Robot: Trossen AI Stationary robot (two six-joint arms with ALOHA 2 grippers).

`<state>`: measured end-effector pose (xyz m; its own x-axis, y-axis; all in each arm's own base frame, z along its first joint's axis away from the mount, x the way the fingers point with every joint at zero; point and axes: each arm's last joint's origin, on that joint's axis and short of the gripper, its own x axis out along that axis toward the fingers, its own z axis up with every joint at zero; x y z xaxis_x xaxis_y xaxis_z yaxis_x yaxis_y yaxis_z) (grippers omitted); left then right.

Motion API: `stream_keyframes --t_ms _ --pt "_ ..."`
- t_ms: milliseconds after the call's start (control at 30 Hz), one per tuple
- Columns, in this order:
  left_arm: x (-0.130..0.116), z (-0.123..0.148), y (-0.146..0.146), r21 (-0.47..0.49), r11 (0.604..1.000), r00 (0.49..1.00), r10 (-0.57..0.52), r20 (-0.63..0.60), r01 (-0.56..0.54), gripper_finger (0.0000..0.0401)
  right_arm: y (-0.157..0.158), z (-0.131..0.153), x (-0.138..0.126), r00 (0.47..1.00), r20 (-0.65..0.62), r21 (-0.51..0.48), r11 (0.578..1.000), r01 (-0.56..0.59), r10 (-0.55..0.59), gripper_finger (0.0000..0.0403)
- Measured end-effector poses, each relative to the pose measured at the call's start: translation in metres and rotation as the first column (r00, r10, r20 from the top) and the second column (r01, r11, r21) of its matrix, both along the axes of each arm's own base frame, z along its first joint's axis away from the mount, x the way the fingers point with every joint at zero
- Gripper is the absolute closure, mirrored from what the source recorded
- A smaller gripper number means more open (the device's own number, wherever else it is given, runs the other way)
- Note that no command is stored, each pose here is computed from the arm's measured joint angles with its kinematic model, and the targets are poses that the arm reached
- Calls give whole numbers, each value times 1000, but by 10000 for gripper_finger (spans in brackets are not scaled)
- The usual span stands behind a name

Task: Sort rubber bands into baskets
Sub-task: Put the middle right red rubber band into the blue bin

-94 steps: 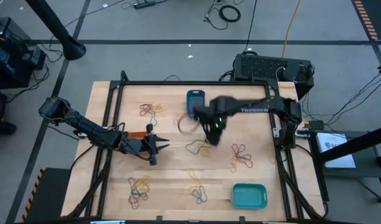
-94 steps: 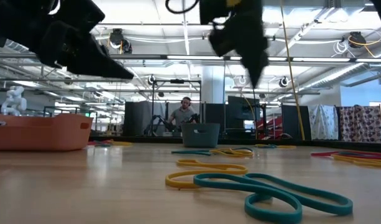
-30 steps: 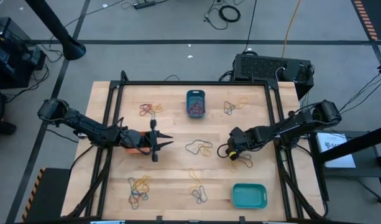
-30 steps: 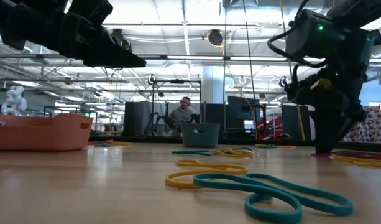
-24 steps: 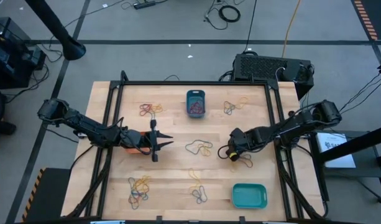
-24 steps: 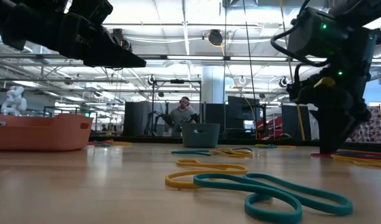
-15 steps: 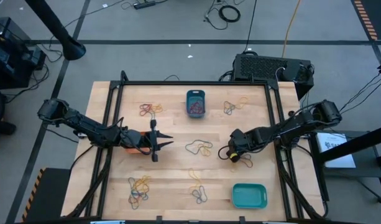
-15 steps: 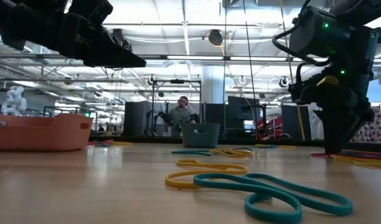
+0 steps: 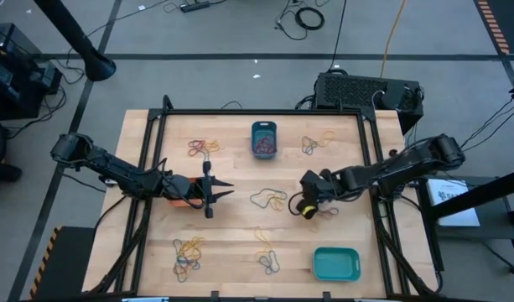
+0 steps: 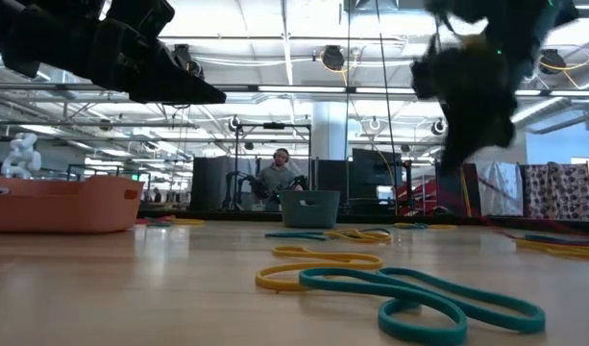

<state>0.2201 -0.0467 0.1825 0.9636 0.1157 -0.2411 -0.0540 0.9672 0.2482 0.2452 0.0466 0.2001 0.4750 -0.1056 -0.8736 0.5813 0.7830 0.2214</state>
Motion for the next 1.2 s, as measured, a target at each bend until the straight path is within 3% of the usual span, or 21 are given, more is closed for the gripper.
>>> stream_keyframes --t_ms 333,567,833,967,1200 --pt "0 0 0 0 1000 1000 0 0 0 308 2 94 32 944 263 -154 974 -165 201 402" --pt "0 0 0 0 1000 1000 0 0 0 308 -24 140 43 902 358 -333 935 -118 242 403" --pt "0 0 0 1 1000 1000 0 -5 0 308 -81 148 49 900 397 -433 901 9 181 403" --pt "-1 -4 1 14 1000 999 18 -45 -18 308 -108 142 52 908 394 -415 909 39 142 403" --pt "-7 -13 10 41 949 944 316 -91 -313 308 -143 113 71 926 359 -358 934 23 115 402"
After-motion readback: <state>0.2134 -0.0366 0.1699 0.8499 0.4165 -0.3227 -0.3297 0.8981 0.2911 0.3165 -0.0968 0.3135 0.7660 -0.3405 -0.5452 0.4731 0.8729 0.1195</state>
